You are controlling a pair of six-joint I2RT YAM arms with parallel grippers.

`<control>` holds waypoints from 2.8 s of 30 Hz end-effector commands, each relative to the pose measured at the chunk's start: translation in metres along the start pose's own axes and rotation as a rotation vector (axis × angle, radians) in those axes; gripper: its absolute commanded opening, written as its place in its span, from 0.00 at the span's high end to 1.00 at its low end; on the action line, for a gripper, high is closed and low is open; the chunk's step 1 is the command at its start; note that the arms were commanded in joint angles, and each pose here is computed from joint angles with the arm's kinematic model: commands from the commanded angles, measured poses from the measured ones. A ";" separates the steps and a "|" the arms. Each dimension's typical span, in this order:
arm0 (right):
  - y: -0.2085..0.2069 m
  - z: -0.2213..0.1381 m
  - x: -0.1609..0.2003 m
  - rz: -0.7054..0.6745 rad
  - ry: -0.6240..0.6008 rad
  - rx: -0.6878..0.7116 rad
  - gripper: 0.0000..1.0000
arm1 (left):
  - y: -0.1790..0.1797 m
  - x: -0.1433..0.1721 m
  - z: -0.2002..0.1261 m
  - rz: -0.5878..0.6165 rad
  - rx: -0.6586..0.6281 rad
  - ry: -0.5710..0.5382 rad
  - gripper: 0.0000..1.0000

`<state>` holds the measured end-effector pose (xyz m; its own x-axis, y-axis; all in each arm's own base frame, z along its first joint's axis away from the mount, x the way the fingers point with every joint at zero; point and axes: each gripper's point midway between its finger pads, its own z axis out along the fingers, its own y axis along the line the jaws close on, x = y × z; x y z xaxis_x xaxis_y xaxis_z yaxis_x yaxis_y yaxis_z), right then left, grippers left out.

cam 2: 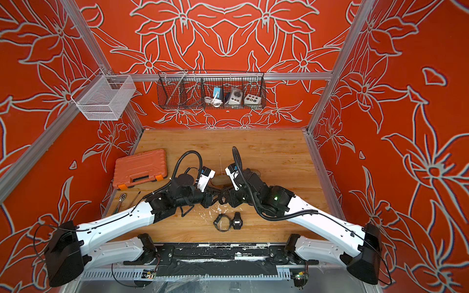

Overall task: Place watch on stand
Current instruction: Pick up the watch at the center of the board.

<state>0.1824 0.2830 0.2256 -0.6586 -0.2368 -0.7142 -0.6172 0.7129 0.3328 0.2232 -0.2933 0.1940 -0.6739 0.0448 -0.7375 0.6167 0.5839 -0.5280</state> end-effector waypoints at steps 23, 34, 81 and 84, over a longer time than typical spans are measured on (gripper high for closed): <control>0.013 -0.034 -0.014 -0.027 -0.183 -0.122 0.28 | -0.015 -0.039 -0.036 0.154 -0.032 -0.184 1.00; 0.016 -0.040 -0.026 0.009 -0.302 -0.167 0.27 | -0.036 -0.033 -0.035 0.224 0.038 -0.180 1.00; 0.019 -0.019 -0.024 -0.082 -0.219 -0.058 0.54 | -0.036 -0.037 -0.029 0.208 -0.014 -0.150 1.00; 0.019 -0.018 -0.023 -0.081 -0.215 -0.058 0.59 | -0.036 -0.037 -0.029 0.211 -0.018 -0.151 1.00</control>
<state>0.1763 0.2904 0.2479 -0.5161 -0.1530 -0.8427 -0.6962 0.6481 0.3086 0.2155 -0.2921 0.2373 -0.4924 0.0658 -0.8679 0.7149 0.5993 -0.3602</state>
